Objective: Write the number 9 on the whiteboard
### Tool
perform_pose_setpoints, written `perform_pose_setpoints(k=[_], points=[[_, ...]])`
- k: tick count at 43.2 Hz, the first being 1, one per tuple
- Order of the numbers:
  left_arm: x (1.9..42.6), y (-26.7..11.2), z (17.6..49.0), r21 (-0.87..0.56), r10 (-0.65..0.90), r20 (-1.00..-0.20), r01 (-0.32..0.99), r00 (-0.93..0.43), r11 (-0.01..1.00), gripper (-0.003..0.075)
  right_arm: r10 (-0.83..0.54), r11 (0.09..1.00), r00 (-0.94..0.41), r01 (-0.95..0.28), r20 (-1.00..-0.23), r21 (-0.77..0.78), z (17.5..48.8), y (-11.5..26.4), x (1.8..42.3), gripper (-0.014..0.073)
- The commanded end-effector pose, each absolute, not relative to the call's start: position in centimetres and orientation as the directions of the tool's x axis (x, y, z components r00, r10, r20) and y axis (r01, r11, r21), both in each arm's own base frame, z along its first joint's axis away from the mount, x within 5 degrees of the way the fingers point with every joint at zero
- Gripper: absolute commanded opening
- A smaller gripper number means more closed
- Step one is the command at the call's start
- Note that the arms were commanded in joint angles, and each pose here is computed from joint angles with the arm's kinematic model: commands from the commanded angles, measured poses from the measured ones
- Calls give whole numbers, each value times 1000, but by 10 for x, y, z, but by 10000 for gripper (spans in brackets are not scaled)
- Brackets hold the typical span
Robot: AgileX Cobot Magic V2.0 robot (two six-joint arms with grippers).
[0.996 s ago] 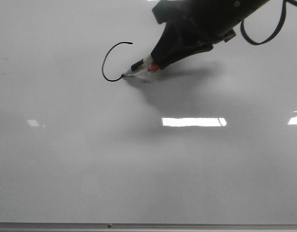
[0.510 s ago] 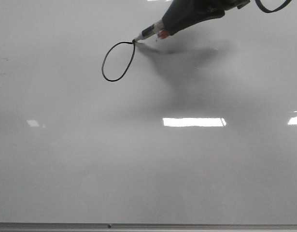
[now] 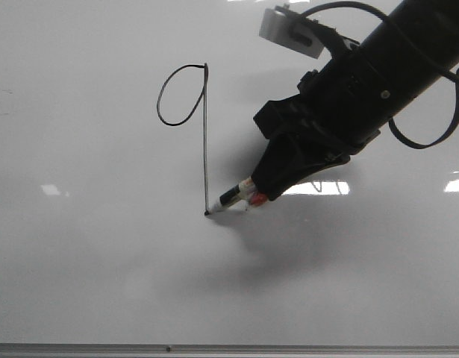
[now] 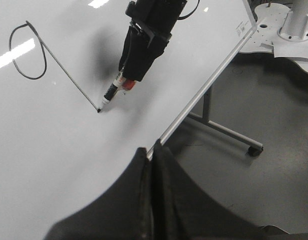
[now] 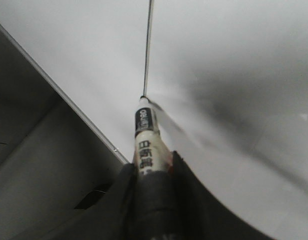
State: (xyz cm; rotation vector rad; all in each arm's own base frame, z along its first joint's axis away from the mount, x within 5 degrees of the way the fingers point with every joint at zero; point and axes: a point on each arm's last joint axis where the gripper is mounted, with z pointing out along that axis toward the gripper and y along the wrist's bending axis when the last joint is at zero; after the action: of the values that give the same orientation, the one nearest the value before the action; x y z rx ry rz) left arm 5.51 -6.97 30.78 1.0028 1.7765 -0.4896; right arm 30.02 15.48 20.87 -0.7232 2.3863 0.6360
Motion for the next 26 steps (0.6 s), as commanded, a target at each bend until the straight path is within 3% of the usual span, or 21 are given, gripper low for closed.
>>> perform_pose_setpoints(k=[1,10,15,20,26], points=[[56,-72,323,105,323,-940,807,-110,582,-19,-336,726,-613,-652,-716,217,243,156,297,-58],[57,-74,325,97,320,-940,808,-117,581,-18,-507,448,-309,-892,-805,59,297,179,248,-58],[63,-81,328,177,447,-889,821,-104,543,0,-571,308,-114,-948,-813,-84,322,189,231,-58],[76,-98,334,227,575,-810,843,-115,489,123,-632,172,38,-967,-774,-188,336,202,217,-58],[93,-119,338,301,708,-701,866,-83,399,388,-663,38,161,-968,-731,-247,345,217,201,-58]])
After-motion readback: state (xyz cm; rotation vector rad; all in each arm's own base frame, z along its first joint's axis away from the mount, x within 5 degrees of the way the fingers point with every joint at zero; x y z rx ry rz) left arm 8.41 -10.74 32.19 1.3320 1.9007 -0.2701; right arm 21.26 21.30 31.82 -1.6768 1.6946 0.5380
